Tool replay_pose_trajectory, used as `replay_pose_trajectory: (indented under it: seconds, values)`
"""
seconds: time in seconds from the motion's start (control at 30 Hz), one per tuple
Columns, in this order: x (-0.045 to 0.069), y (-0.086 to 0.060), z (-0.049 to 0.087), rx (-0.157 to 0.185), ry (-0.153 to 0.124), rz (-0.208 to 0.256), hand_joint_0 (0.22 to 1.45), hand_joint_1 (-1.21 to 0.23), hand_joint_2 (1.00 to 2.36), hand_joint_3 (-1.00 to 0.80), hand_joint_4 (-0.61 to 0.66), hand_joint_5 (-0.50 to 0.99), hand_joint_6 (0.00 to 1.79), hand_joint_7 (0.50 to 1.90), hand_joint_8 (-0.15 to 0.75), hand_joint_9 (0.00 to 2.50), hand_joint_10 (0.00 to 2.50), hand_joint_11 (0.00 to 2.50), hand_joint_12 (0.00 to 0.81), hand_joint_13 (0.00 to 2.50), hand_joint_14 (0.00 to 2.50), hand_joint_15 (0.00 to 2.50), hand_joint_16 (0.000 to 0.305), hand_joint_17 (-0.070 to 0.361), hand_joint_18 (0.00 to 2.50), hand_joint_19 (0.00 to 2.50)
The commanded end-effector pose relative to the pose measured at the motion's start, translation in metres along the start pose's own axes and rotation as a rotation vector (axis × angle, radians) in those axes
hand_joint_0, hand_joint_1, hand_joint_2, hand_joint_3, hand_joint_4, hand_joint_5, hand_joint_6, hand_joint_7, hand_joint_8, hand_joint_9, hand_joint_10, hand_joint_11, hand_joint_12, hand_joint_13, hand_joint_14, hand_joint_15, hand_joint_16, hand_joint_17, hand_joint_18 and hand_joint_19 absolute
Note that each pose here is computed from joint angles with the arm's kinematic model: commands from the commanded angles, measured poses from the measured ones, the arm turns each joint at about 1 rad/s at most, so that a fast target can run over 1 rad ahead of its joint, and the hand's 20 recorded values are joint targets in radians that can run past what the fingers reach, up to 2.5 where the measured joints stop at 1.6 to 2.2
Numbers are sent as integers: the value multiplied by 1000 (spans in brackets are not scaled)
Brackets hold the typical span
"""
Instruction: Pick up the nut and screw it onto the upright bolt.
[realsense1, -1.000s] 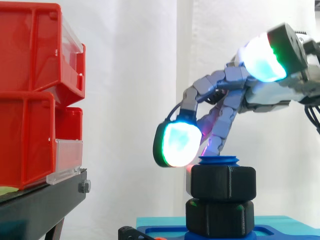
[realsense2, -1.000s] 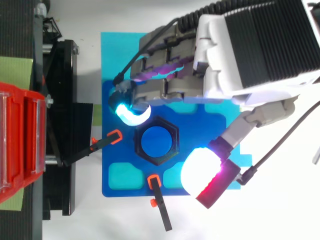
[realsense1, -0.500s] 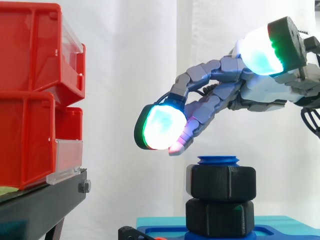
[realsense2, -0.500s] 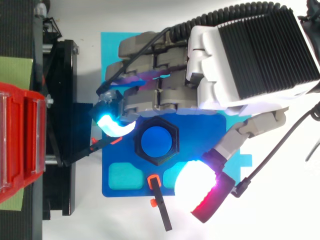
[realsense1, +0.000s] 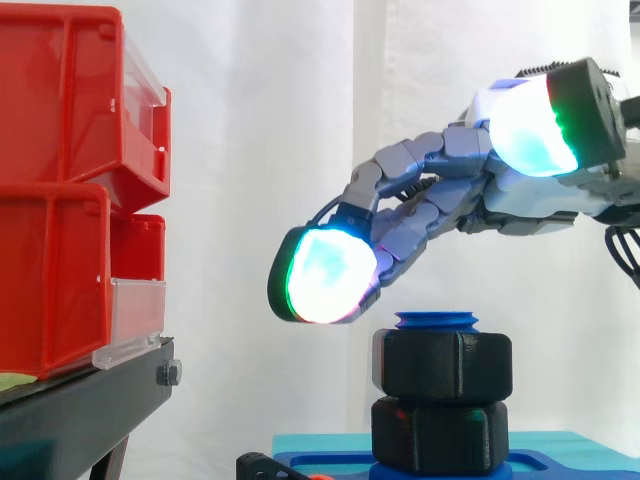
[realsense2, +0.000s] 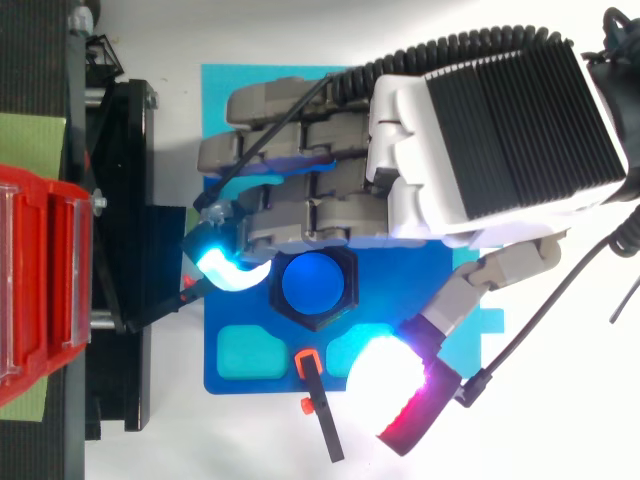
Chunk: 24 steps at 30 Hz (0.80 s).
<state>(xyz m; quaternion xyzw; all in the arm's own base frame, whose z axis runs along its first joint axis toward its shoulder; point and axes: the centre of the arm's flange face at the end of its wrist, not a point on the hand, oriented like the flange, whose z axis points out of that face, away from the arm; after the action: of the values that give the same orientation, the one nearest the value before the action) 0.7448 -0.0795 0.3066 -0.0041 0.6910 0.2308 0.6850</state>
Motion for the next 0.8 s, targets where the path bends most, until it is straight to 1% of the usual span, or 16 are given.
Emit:
replay_pose_trajectory:
  seconds: [0.0, 0.03, 0.1, 0.13, 0.2, 0.23, 0.37, 0.4, 0.43, 0.5, 0.6, 0.63, 0.77]
  values:
    - [5, 3, 0, -2, 11, 3, 403, -170, 1000, -500, 169, -201, 501, 625, 327, 634, 0, 0, 461, 295, 0, 0, 67, 152, 205, 0]
    - [9, 3, -2, -1, 17, 7, 403, -171, 1000, -500, 169, -201, 501, 629, 326, 635, 0, 0, 461, 296, 0, 0, 67, 152, 205, 0]
    - [14, 4, -2, -3, 22, 17, 404, -171, 1000, -500, 174, -198, 501, 633, 328, 633, 0, 0, 460, 294, 0, 0, 67, 151, 205, 0]
    - [13, 4, -2, -3, 21, 18, 404, -172, 1000, -500, 176, -198, 501, 636, 330, 634, 0, 0, 460, 294, 0, 0, 67, 151, 205, 0]
    - [14, 4, -2, -2, 23, 21, 406, -174, 1000, -500, 183, -194, 502, 653, 333, 639, 0, 0, 459, 294, 0, 0, 67, 150, 212, 0]
    - [13, 4, -2, -3, 22, 20, 406, -174, 1000, -500, 186, -190, 502, 654, 333, 642, 0, 0, 459, 294, 0, 0, 66, 149, 215, 0]
    - [13, 4, -2, -3, 21, 20, 410, -179, 1000, -500, 207, -169, 502, 714, 341, 666, 0, 0, 454, 309, 0, 0, 65, 147, 229, 0]
    - [14, 4, -2, -2, 25, 21, 412, -181, 1000, -500, 216, -163, 503, 733, 342, 684, 0, 0, 455, 320, 0, 0, 65, 145, 238, 0]
    - [13, 4, -2, -3, 21, 18, 413, -182, 1000, -500, 219, -161, 502, 736, 343, 689, 0, 0, 453, 326, 0, 0, 65, 145, 244, 0]
    - [13, 4, -2, -3, 21, 20, 421, -183, 1000, -500, 222, -154, 503, 746, 348, 716, 0, 0, 450, 363, 0, 0, 63, 142, 288, 4]
    - [12, 1, -3, 1, 19, 17, 430, -193, 1000, -500, 232, -146, 503, 762, 344, 730, 0, 0, 445, 378, 0, 0, 62, 139, 311, 13]
    - [10, -1, -4, 3, 14, 15, 430, -192, 1000, -500, 233, -145, 503, 760, 343, 732, 0, 0, 445, 381, 0, 0, 62, 139, 312, 13]
    - [8, -5, -5, 2, 3, 7, 436, -195, 1000, -500, 268, -112, 503, 824, 348, 798, 0, 0, 434, 426, 0, 0, 60, 135, 354, 29]
